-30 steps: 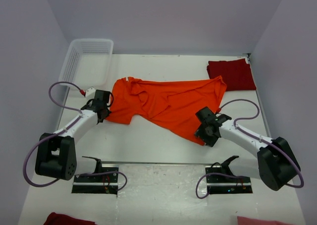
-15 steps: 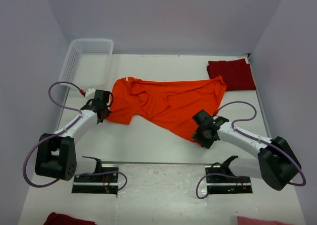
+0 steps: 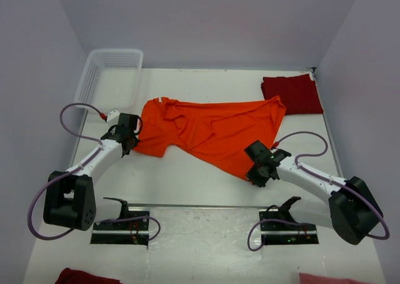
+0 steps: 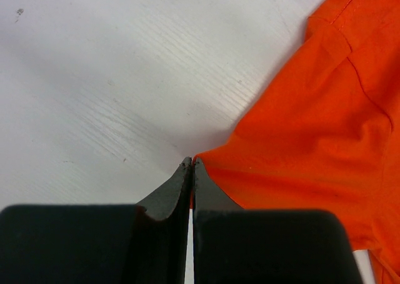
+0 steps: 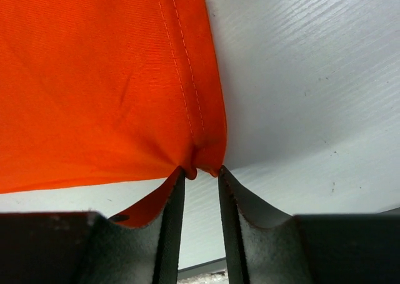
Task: Fold and stack the t-shirts
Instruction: Flatten out the tshirt
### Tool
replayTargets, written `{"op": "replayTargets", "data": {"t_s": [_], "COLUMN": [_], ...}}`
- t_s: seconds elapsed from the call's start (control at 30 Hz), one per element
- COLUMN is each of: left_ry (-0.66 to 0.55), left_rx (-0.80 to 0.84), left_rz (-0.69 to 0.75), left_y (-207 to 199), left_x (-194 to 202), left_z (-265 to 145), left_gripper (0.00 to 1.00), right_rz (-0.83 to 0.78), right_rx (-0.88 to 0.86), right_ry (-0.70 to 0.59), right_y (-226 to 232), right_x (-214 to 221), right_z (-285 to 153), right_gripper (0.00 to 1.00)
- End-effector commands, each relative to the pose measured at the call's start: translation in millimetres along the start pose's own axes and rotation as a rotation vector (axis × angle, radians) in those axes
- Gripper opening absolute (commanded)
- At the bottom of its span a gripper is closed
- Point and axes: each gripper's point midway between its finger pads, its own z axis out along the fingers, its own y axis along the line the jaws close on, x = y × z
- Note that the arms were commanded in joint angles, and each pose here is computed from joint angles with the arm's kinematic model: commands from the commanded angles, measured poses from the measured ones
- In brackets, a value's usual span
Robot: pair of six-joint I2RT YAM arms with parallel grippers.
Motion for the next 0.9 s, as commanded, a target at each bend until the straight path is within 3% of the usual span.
{"op": "replayTargets", "data": {"t_s": [0.0,0.07,0.17,0.27,0.4,0.87], "left_ry": [-0.035,-0.033,-0.031,-0.03,-0.031,-0.103], "left_rx": [-0.012,-0.01,-0.016,-0.017,-0.01,-0.056], "left_rz": [-0.021,-0.021,-0.018,-0.015,-0.018,-0.121], "left_y": [5,4,6,6,5,19], "left_x": [-7,-6,-5,-5,-5,-24], "left_z": [0,1,2,1,1,-7], "left_gripper": [0.0,0.0,0.0,0.0,0.0,0.0], "right_rz": [0.041,0.038,0.035,0.042,0.061,0.167], "right_rx": [0.015,0.015,0.015,0.027,0.047,0.063], "right_ry": [-0.025,-0.021,-0.021,-0.031,-0.037,-0.054], "right_y": [-3,-2,-1,-2,-5,-2], "right_x": [-3,-2,-2,-5,-6,-11], "right_z": [2,3,4,4,2,-3], "right_gripper": [0.28,0.2,0.19,0.24,0.42,0.43]}}
